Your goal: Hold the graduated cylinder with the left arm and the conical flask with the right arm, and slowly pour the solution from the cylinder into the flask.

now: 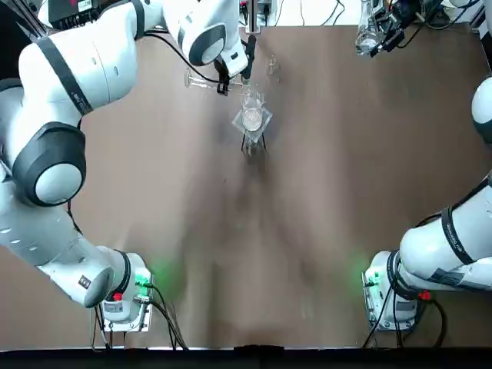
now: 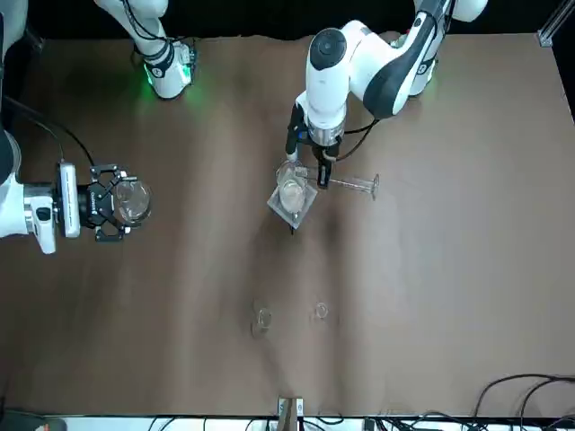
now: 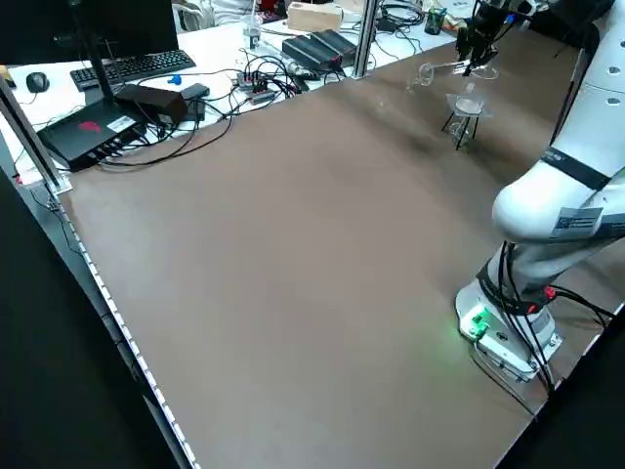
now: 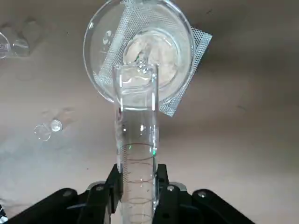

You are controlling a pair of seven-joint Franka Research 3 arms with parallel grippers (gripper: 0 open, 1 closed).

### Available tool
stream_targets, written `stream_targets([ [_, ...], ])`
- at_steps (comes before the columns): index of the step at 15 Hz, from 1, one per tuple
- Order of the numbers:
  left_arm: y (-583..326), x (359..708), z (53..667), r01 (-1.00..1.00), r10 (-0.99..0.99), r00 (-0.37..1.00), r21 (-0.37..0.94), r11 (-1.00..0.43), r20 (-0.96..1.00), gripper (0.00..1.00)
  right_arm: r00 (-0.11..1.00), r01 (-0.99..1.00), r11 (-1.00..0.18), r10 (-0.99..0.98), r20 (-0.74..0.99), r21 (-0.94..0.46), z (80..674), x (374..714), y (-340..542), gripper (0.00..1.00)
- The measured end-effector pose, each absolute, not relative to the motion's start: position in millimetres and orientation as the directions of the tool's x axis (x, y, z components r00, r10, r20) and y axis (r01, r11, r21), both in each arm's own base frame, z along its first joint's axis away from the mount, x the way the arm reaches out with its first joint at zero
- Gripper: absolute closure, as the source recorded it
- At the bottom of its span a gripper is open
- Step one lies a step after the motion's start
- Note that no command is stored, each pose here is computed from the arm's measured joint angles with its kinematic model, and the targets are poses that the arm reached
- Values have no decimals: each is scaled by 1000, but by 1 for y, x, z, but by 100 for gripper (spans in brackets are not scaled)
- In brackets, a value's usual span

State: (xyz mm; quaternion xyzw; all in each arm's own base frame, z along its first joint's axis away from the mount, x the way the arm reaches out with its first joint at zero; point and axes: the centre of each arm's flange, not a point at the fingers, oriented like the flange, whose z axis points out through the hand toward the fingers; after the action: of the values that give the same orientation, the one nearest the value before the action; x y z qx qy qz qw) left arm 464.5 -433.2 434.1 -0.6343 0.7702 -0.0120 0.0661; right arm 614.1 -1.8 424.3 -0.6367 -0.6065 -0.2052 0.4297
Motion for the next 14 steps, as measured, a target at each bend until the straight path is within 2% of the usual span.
stream_targets([
  [14, -430, 470, 434, -967, -972, -188, -144, 208, -141, 66, 102, 958, 141, 646, 756, -249, 437, 615, 37, 4],
])
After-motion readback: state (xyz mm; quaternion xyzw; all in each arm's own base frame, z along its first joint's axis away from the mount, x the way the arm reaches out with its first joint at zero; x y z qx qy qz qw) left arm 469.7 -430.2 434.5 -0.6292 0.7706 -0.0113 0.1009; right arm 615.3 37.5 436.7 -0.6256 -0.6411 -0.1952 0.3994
